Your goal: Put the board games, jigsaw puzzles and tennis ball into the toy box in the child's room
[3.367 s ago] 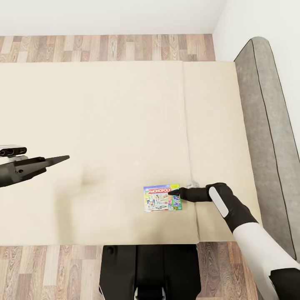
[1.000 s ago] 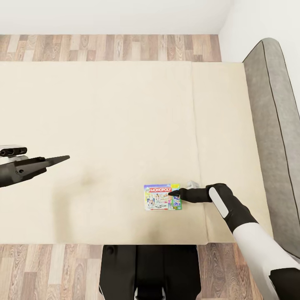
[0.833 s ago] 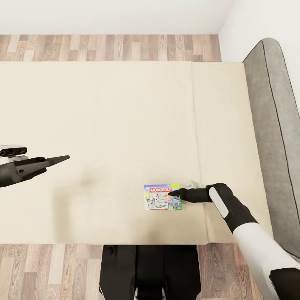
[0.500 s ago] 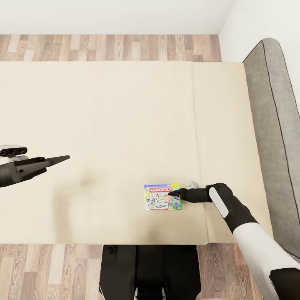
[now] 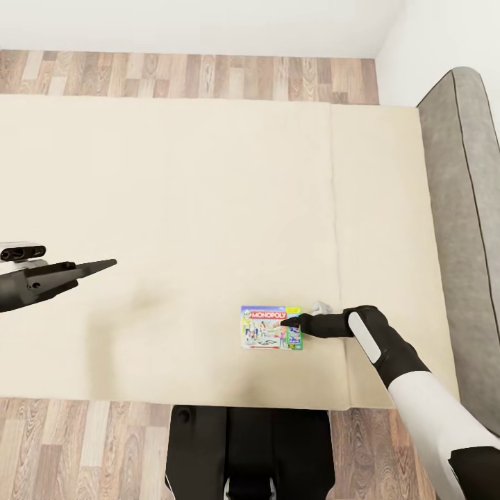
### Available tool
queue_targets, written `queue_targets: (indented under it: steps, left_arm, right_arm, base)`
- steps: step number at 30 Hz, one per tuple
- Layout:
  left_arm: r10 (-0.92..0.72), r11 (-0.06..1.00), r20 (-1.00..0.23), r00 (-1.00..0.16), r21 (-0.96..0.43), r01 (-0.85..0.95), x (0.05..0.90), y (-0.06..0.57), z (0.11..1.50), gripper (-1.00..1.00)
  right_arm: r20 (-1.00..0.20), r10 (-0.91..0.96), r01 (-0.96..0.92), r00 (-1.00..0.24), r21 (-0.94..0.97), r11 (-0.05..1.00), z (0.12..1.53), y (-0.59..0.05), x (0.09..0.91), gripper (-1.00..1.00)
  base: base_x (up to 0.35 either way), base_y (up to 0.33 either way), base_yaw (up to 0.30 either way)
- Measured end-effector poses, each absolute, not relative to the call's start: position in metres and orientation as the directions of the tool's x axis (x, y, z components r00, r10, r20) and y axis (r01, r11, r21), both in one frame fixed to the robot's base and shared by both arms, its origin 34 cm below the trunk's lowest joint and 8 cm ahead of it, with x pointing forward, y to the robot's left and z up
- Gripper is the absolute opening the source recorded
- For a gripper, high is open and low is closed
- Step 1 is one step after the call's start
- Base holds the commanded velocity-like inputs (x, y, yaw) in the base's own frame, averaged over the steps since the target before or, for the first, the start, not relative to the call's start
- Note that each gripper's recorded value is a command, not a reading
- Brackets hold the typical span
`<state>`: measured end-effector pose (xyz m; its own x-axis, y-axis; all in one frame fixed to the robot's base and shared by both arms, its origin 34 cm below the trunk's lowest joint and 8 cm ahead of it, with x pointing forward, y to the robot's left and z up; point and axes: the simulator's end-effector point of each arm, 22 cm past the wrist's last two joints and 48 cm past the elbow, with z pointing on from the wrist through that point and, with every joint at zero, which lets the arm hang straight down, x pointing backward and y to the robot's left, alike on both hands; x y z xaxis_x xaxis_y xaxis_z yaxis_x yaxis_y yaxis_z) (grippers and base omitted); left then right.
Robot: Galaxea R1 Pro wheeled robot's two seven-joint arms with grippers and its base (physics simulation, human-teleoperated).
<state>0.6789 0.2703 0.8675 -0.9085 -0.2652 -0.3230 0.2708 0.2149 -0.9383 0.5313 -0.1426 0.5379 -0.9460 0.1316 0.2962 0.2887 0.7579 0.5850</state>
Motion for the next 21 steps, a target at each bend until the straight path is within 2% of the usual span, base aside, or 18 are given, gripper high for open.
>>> queue_targets:
  steps: [7,16,21]
  left_arm:
    - [-0.265,0.216,-0.323,-0.909,-0.938,0.271,0.6789,0.2706,0.8674,1.00]
    - [-0.264,0.217,-0.323,-0.909,-0.938,0.271,0.6789,0.2709,0.8673,1.00]
    - [-0.264,0.217,-0.323,-0.909,-0.938,0.271,0.6789,0.2709,0.8673,1.00]
  right_arm:
    - [0.296,0.132,0.289,-0.946,0.585,0.758,0.5377,-0.1429,0.5311,1.00]
    - [0.296,0.132,0.288,-0.946,0.584,0.759,0.5374,-0.1435,0.5311,1.00]
    - [0.296,0.133,0.289,-0.946,0.583,0.759,0.5372,-0.1443,0.5312,1.00]
  base:
    - [0.000,0.029,0.007]
    - [0.000,0.158,0.001]
    - [0.000,0.065,0.000]
